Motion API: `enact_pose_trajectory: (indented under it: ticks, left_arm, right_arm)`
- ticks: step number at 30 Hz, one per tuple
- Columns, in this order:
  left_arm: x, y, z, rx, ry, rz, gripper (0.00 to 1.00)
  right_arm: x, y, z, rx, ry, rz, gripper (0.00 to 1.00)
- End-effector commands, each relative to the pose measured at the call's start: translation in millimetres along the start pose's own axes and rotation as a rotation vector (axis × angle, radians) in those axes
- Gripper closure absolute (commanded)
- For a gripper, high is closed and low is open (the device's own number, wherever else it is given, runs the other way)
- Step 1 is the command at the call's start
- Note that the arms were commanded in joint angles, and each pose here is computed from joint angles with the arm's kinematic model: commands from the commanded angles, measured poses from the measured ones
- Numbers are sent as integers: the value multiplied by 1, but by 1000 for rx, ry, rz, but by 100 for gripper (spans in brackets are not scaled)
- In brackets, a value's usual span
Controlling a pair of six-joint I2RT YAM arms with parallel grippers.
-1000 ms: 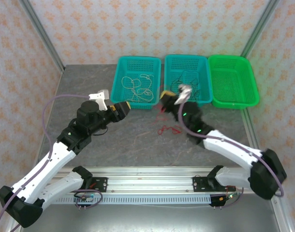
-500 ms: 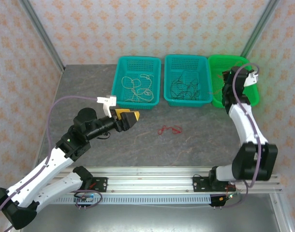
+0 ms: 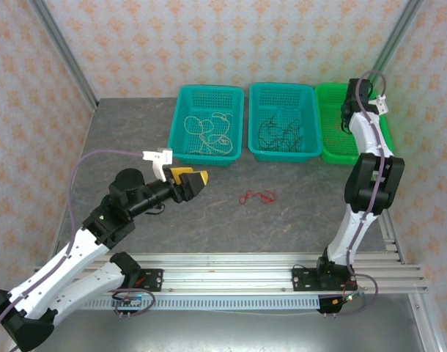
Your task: Untangle the cables
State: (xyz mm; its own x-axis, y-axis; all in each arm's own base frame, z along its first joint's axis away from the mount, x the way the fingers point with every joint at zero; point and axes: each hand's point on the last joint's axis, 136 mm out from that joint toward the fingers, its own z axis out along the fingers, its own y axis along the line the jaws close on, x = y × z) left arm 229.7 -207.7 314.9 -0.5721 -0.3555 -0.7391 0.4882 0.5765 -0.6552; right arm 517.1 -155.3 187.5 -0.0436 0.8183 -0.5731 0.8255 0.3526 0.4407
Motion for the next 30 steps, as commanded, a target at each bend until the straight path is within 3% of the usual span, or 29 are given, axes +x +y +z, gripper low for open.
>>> enact_pose_trajectory:
  ticks: [1,5,9,12,18,21,25,30]
  left_arm:
    - [5,6,3,-20,5,19,16]
    - [6,7,6,-24,12,14,15]
    - [9,10,8,-24,12,4,15]
    - [13,15,12,-36,19,-2,15]
    - [21,22,23,-59,61,8,15]
    - [22,23,27,-58,75,8,15]
    - [24,25,31,-61,73,-3,16]
    - [26,24,32,-57,78,-15,15]
  right_arm:
    - [3,-26,-14,119,36,-94,29]
    - [6,-34,-30,108,67,-147,28]
    - [27,-30,-63,-73,161,-203,28]
    - [69,-26,-100,-266,278,-237,29]
    - [184,-54,-186,-515,418,-511,29]
    - [232,-86,-201,-516,505,-586,31]
    - [287,-126,-202,-393,640,-677,31]
    - [328,-131,-205,-387,660,-899,31]
